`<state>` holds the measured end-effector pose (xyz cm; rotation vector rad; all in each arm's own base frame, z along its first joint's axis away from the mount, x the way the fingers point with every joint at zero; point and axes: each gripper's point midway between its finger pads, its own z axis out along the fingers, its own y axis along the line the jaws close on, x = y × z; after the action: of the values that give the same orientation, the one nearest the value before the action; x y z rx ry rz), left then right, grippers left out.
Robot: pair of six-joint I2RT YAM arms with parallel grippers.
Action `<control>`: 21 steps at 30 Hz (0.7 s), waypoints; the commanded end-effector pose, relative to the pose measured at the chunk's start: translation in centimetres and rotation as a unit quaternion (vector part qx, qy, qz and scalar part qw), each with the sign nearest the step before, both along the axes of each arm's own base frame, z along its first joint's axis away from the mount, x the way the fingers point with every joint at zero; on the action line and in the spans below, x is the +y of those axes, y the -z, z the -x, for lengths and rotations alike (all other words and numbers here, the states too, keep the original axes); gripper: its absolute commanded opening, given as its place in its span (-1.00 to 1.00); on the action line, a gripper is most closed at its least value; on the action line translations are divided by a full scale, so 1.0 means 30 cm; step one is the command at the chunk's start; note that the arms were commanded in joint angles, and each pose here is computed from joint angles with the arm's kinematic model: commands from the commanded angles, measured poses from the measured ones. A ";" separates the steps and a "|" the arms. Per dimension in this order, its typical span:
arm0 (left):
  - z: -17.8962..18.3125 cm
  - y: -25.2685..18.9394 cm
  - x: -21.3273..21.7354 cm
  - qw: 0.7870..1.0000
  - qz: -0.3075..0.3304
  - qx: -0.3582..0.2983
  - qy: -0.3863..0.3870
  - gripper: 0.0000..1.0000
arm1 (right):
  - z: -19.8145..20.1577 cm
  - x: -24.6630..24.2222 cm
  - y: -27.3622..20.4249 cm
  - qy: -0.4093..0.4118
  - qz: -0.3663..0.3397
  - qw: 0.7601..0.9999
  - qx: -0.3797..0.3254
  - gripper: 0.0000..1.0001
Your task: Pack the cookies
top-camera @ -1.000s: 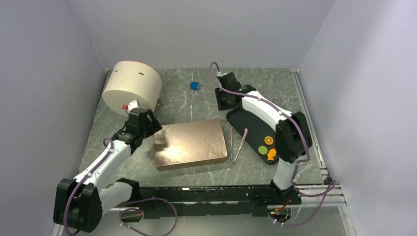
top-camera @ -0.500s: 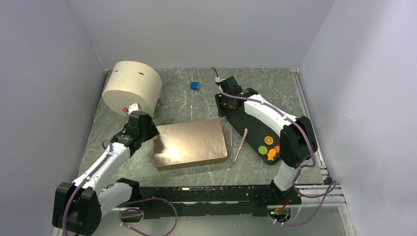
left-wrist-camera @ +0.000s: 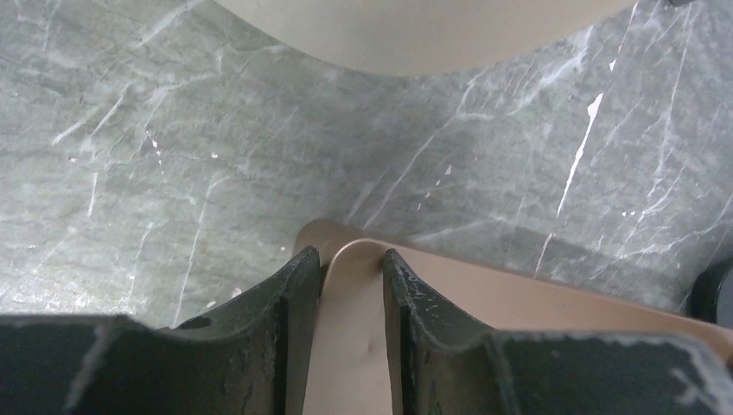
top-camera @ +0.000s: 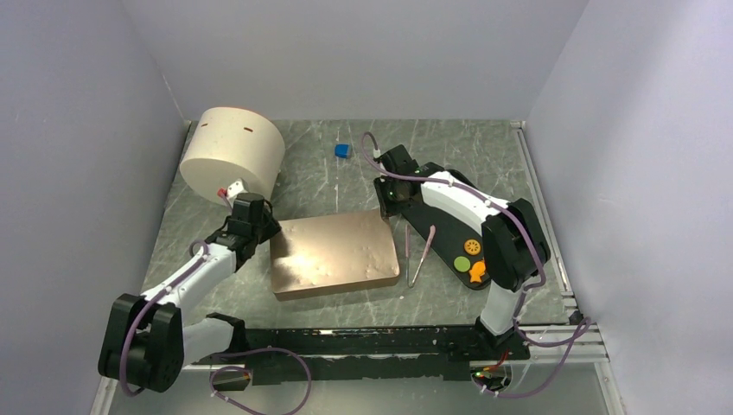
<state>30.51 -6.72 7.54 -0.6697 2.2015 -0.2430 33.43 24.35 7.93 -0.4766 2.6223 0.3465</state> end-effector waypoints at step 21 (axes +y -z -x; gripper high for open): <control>0.083 -0.506 0.172 0.979 -0.139 -0.149 -0.004 0.70 | -0.042 -0.467 -0.440 0.227 -0.059 0.941 -0.245 0.26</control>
<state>28.57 -3.26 17.83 -0.5503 2.0173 -0.1083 34.79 13.34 16.61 -0.0366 2.3194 0.2549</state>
